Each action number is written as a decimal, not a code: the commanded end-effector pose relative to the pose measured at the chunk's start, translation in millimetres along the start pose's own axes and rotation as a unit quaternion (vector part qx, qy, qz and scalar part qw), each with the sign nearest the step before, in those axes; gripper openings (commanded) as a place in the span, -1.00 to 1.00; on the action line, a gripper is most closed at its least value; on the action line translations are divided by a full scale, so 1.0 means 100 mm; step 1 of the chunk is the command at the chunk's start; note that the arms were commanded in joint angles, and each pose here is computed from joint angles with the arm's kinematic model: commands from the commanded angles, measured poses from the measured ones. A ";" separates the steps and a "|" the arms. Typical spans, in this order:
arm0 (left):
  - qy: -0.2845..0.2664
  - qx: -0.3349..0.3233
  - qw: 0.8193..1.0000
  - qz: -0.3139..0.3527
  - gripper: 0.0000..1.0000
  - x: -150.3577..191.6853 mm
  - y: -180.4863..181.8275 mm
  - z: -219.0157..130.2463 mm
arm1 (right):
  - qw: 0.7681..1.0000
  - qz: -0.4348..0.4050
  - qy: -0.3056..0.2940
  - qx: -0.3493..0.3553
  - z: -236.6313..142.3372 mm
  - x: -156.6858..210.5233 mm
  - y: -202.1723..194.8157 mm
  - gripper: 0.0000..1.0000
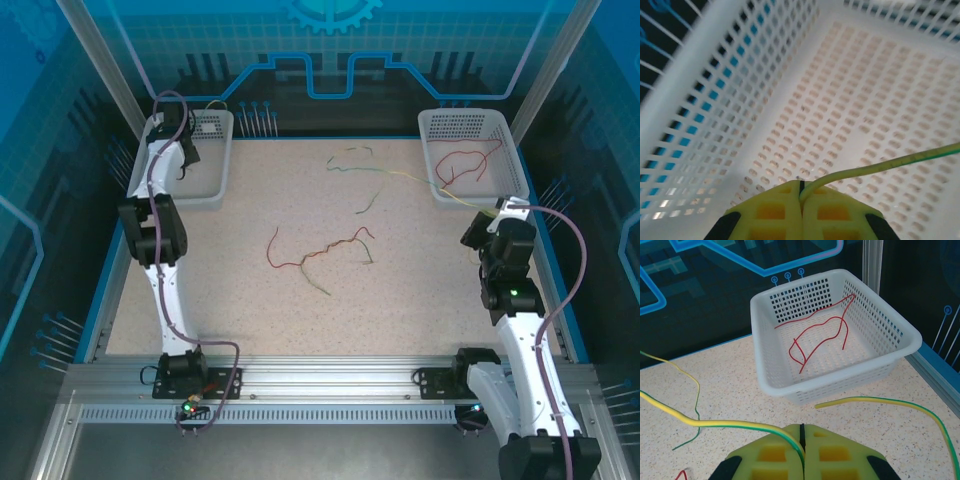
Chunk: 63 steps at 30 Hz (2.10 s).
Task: Untangle the cables
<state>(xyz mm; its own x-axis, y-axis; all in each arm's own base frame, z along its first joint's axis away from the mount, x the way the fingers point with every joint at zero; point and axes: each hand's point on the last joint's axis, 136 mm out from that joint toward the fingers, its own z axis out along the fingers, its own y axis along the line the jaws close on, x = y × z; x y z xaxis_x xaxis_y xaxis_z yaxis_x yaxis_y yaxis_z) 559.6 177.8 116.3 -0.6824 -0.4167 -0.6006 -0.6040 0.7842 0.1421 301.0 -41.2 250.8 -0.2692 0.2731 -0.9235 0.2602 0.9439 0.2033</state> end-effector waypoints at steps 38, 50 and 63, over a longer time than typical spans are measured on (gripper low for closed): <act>-0.065 0.079 0.993 -0.062 0.48 -0.14 0.39 -1.06 | 0.991 -0.080 -0.049 -0.096 -0.31 -0.46 0.67 -1.00; -0.066 0.150 0.986 -0.002 0.98 -0.11 -0.03 -1.07 | 0.980 -0.125 -0.043 -0.149 -0.37 -0.49 1.09 -1.00; 0.023 0.110 0.992 0.057 -0.09 0.01 -0.28 -0.43 | 0.972 -0.143 -0.053 -0.180 -0.43 -0.54 1.37 -1.00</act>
<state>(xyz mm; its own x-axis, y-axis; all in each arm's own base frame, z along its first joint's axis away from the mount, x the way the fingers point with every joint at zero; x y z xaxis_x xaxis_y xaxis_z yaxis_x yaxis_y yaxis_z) 571.2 141.0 140.5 -0.7447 -0.3312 -0.5794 -0.4226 0.9060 0.0252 312.3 78.9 317.2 -0.2423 -0.0175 -0.9700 -0.1532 0.9880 0.0204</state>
